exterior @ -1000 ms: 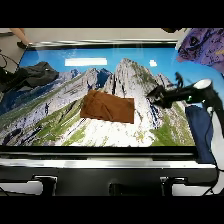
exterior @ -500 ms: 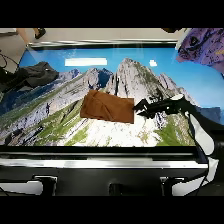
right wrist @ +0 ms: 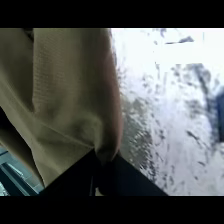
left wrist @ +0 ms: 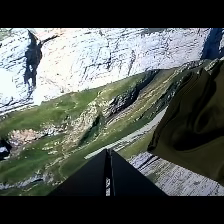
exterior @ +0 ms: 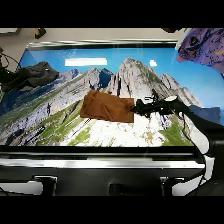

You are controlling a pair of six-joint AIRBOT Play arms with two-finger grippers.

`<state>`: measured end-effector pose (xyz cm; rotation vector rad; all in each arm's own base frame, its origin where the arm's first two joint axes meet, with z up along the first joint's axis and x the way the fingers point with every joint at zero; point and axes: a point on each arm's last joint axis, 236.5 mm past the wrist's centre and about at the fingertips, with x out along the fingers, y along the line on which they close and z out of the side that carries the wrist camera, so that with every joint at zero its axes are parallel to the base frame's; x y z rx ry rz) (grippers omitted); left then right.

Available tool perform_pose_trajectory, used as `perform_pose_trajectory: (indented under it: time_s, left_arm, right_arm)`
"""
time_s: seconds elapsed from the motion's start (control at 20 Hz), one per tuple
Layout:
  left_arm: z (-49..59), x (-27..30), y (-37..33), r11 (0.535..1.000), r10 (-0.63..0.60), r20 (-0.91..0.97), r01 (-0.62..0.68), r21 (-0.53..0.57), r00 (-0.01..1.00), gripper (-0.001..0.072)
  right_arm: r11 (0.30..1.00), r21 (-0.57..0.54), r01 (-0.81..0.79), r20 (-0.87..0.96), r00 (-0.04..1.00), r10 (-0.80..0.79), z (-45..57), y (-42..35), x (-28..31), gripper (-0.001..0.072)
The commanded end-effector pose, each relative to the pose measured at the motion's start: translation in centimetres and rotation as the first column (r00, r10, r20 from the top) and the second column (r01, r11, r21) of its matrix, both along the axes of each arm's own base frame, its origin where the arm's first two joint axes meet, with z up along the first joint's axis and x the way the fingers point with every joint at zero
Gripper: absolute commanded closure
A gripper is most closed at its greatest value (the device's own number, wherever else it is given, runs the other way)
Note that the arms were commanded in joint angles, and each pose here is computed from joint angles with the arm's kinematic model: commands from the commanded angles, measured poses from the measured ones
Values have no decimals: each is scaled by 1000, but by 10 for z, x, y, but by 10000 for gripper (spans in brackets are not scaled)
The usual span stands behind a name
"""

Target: Fold the clothes and pants, and hang the long-sleeved shirts on hangers.

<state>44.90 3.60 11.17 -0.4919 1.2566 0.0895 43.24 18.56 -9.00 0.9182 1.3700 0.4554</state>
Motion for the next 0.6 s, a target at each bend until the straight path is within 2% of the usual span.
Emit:
perform_pose_trajectory:
  time_s: [0.0, 0.2, 0.55]
  left_arm:
    - [0, 0, -1, 1000, -2, 0, 2, 0, 1000, 687]
    - [0, 0, -1, 1000, -2, 0, 2, 0, 1000, 687]
    - [0, 0, -1, 1000, -2, 0, 2, 0, 1000, 687]
  right_arm:
    - [1000, 16, -10, 30, 999, 10, 17, 1, 9, 684]
    - [1000, -8, 8, 112, 994, -7, 70, -31, 47, 685]
    - [963, -202, 178, 246, 961, -126, 153, -154, 99, 685]
